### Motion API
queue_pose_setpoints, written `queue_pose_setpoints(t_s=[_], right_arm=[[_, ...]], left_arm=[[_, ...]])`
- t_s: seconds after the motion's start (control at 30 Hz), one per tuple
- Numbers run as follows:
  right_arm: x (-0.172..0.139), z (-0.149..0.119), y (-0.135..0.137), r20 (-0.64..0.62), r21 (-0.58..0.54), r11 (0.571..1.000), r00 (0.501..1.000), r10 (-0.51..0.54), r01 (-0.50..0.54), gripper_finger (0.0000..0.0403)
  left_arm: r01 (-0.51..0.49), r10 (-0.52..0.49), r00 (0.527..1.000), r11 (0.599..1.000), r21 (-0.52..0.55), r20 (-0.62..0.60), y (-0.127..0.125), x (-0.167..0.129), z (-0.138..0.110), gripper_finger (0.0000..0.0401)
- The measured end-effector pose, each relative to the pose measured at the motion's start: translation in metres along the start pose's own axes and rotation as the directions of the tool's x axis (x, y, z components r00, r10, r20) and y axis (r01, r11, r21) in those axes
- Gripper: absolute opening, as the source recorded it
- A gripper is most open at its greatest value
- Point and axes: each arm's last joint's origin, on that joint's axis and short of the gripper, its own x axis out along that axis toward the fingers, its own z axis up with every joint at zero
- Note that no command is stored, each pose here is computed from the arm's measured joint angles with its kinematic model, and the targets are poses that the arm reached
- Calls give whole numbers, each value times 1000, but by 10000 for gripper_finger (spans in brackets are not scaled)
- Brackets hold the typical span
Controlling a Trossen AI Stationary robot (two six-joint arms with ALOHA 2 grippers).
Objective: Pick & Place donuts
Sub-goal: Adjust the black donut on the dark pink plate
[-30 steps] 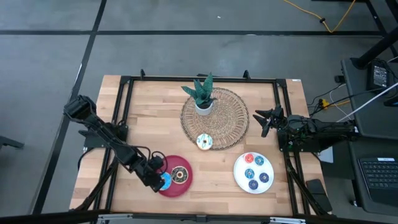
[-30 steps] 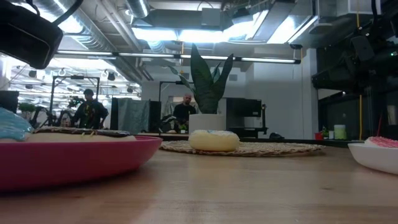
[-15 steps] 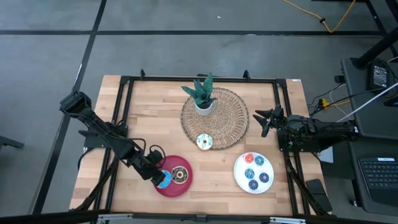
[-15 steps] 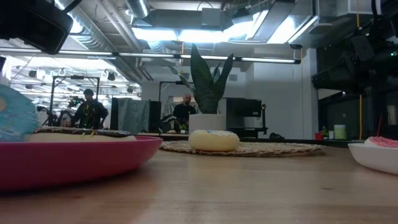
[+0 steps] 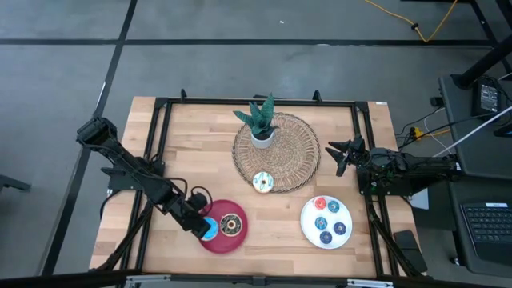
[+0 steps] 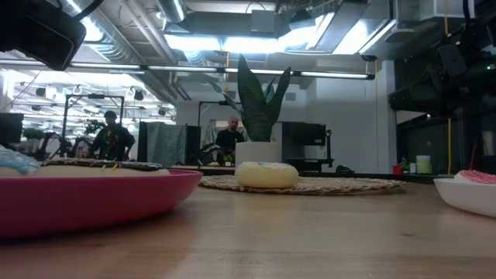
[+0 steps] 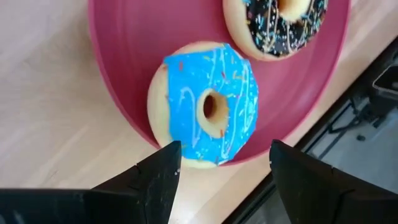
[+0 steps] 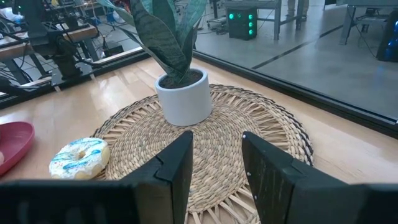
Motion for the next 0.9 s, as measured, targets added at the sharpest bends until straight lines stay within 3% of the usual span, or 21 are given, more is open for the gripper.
queue_pose_setpoints(t_s=[0.5, 0.9], right_arm=[[0, 0, 0, 0, 0, 1000, 1000, 0, 0, 140], [0, 0, 0, 0, -1, 1000, 1000, 0, 0, 140]], left_arm=[[17, -17, 999, 1000, -16, -33, -1, -3, 5, 236], [0, 6, 994, 998, -55, 108, 9, -31, 22, 236]])
